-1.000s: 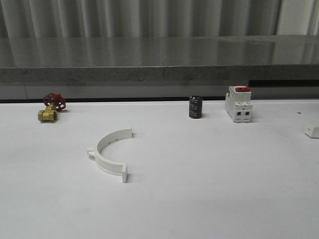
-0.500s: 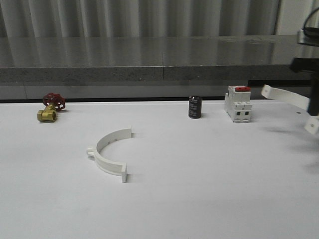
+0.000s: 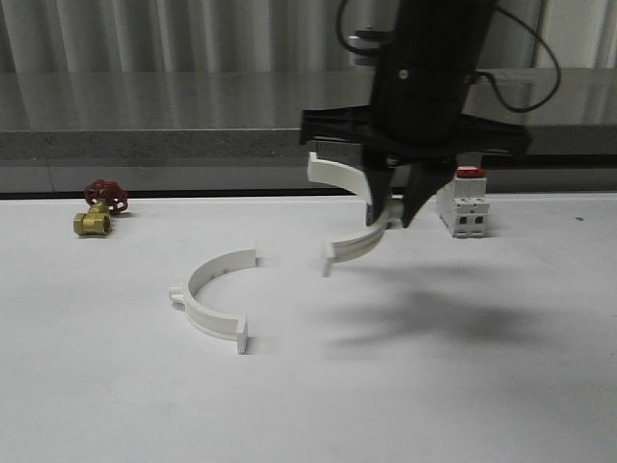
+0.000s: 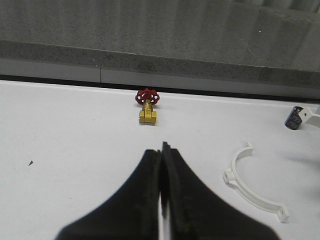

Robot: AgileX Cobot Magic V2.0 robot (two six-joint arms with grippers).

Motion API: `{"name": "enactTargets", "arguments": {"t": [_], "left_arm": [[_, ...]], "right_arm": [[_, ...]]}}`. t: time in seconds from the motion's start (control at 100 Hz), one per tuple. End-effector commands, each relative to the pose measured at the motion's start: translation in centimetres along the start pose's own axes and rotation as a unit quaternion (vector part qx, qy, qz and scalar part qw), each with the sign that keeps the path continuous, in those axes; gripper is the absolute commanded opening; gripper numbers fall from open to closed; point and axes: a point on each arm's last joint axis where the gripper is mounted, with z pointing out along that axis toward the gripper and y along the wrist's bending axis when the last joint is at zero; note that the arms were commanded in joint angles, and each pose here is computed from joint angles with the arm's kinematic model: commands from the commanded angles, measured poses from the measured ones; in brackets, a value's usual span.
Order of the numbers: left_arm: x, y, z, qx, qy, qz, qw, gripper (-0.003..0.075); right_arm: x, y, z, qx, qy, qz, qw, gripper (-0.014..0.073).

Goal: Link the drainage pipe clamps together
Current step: 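Grasp the half-clamp with the right gripper and lift it, then move the held half-clamp against the placed one, closing the ring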

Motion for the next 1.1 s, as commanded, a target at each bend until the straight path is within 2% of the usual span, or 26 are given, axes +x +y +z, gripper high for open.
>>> {"name": "enactTargets", "arguments": {"t": [0.0,0.3,1.09], "left_arm": [[-1.5,-0.3,-0.2,0.011,-0.045,-0.001,0.999,-0.0021],[-1.5,-0.3,-0.2,0.011,-0.045,-0.001,0.999,-0.0021],[-1.5,-0.3,-0.2,0.011,-0.045,-0.001,0.999,-0.0021]], "right_arm": [[-0.8,1.6,-2.2,-0.029,-0.053,0.016,0.998,0.0007],[-1.3,4.2,-0.4,-0.017,-0.034,0.025,0.999,0.0007],[-0.3,5.1,3.3,-0.004,0.002,0.025,1.0,0.0007]]}}
